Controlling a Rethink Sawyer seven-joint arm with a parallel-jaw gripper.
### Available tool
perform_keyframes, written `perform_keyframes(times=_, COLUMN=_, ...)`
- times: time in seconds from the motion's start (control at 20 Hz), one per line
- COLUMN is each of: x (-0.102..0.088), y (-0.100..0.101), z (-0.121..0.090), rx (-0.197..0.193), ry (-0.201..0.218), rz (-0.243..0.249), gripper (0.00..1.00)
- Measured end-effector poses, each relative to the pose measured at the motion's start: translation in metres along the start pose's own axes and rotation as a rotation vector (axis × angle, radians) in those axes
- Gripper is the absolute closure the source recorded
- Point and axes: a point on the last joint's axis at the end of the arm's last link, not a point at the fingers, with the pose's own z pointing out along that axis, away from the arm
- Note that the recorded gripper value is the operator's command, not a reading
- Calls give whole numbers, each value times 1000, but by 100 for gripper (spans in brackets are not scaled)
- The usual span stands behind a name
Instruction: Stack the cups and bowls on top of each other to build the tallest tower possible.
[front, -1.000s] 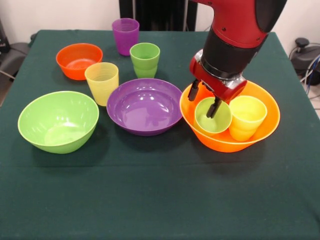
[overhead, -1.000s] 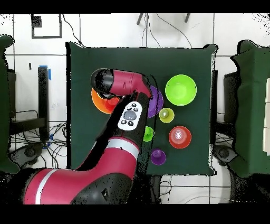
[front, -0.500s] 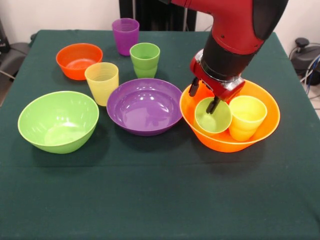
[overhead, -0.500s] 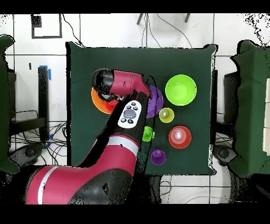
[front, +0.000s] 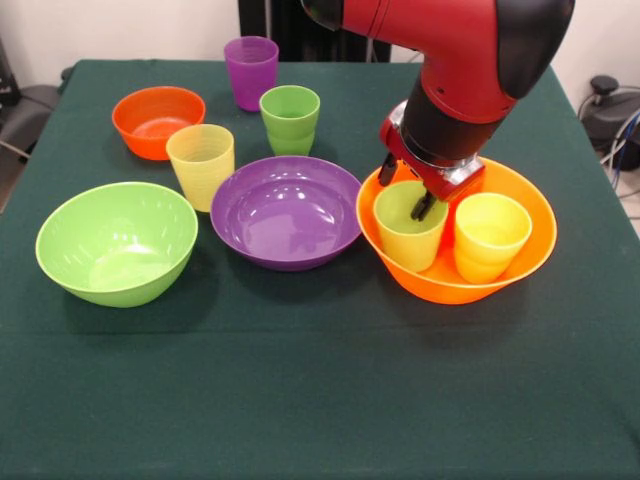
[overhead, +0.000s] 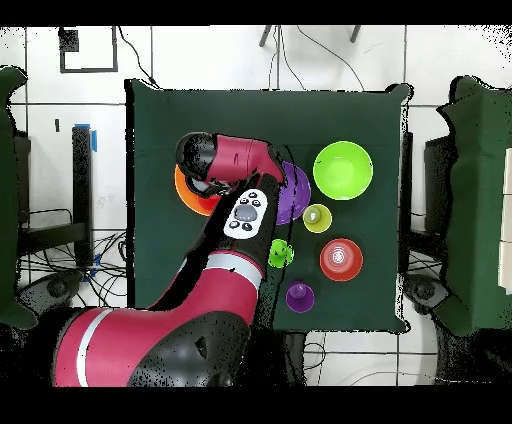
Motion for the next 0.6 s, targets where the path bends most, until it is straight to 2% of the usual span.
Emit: perform_keyframes(times=0.6, x=1, y=-1, z=0, rx=9, ry=11, rz=0, gripper=0)
